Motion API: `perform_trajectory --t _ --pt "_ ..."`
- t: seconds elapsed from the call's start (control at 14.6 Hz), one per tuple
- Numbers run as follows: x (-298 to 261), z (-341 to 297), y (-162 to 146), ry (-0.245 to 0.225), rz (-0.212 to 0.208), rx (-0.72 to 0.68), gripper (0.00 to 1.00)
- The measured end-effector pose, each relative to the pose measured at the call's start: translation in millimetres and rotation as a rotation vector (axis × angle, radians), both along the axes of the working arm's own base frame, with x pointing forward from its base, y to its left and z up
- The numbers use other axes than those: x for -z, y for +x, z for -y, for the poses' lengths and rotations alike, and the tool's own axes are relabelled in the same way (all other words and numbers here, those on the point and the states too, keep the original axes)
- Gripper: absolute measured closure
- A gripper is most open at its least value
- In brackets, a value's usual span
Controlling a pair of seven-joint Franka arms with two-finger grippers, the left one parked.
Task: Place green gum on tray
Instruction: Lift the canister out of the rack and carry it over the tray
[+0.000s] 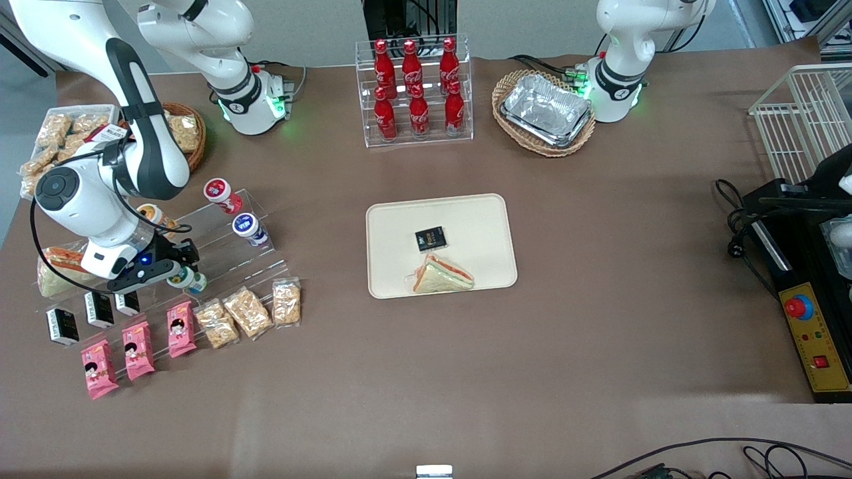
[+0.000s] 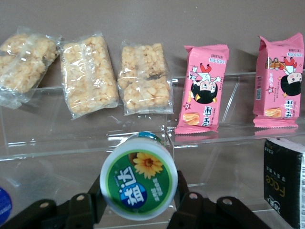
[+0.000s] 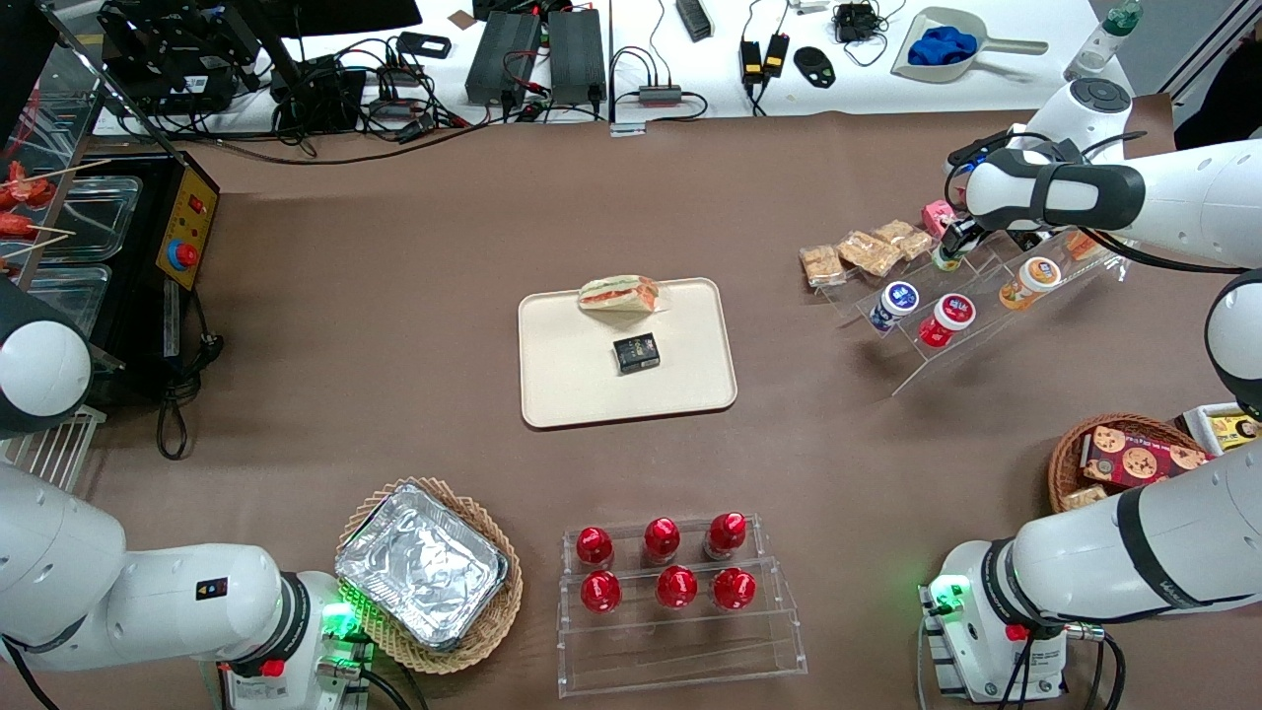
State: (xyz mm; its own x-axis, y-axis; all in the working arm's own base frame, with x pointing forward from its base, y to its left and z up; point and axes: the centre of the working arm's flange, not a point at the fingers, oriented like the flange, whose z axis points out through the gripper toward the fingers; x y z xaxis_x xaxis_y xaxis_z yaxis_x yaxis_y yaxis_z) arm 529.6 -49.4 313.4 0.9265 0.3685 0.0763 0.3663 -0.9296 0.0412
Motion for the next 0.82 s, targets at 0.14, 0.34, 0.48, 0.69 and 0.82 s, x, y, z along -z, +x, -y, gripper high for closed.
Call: perform_trajectory --t 0.14,0.34,0.48,0.69,0.82 --pt "0 0 0 0.000 0.001 0.000 0.42" --pt "-5 0 4 -0.001 0.012 0.000 0.42" --pt "-21 1 13 -0.001 0.017 0.000 0.42" --pt "-67 2 34 0.002 0.012 0.002 0.42" --pt "-101 3 45 0.008 0.016 0.018 0.42"
